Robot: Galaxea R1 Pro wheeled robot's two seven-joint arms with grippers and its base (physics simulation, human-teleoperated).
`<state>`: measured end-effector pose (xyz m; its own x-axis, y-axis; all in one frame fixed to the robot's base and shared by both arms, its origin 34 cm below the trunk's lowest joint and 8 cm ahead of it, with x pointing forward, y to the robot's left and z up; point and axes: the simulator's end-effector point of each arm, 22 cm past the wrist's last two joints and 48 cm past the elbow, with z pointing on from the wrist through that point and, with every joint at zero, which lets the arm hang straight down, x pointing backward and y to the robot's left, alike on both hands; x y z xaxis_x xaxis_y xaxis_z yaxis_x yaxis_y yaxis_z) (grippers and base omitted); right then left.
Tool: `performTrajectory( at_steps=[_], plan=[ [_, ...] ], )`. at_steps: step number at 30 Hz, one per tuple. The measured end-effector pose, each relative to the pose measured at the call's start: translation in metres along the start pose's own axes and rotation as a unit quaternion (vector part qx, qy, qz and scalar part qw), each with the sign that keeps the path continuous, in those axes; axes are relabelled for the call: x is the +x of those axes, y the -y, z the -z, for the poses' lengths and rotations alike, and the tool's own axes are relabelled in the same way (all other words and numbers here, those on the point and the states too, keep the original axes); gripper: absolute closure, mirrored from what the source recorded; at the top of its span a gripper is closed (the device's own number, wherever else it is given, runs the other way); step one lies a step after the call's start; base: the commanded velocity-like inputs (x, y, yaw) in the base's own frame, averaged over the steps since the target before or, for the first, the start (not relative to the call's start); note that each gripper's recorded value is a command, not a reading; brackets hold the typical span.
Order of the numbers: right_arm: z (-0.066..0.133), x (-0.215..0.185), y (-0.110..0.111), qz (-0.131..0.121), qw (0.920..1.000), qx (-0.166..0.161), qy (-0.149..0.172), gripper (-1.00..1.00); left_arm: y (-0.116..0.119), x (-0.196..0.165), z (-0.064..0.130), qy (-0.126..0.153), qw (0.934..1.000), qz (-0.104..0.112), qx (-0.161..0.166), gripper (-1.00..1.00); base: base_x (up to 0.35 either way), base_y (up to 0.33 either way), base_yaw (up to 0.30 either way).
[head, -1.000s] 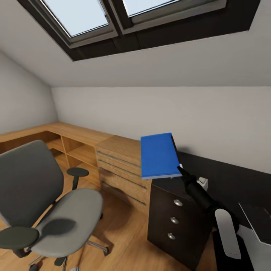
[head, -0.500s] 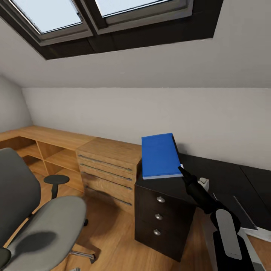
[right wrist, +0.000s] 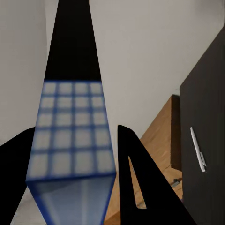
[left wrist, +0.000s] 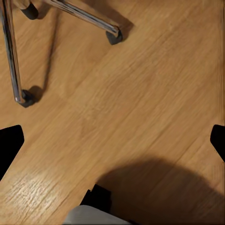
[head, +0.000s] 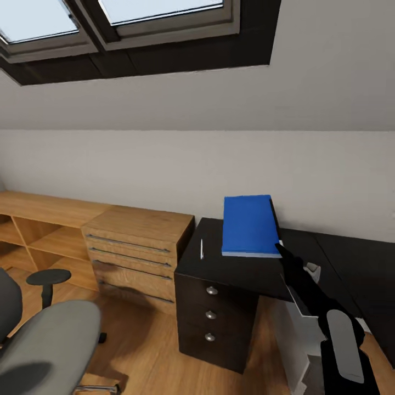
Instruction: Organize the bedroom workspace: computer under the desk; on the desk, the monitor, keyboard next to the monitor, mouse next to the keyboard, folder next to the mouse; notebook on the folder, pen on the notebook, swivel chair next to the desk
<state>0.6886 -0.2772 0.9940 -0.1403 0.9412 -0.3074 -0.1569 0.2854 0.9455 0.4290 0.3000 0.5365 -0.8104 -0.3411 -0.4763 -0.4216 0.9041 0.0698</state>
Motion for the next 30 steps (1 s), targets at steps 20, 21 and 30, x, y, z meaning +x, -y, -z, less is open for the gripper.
performTrajectory(
  at_steps=[20, 21, 30],
  plan=[
    [0.004, 0.002, -0.012, -0.097, 0.9949, -0.021, -0.014, 1.00, 0.006, -0.020, 0.023, 0.020, 0.9996, 0.018, 0.004, -1.00, 0.000, 0.000, -0.041],
    [0.004, 0.000, 0.001, -0.105, 0.9945, -0.007, -0.004, 1.00, 0.006, -0.022, 0.023, 0.025, 0.9995, 0.021, 0.005, -1.00, 0.000, 0.000, -0.290],
    [0.007, -0.024, 0.047, -0.109, 0.9902, 0.052, 0.071, 1.00, 0.006, -0.023, 0.024, 0.028, 0.9993, 0.024, 0.005, -1.00, 0.000, 0.000, -0.297]
  ],
)
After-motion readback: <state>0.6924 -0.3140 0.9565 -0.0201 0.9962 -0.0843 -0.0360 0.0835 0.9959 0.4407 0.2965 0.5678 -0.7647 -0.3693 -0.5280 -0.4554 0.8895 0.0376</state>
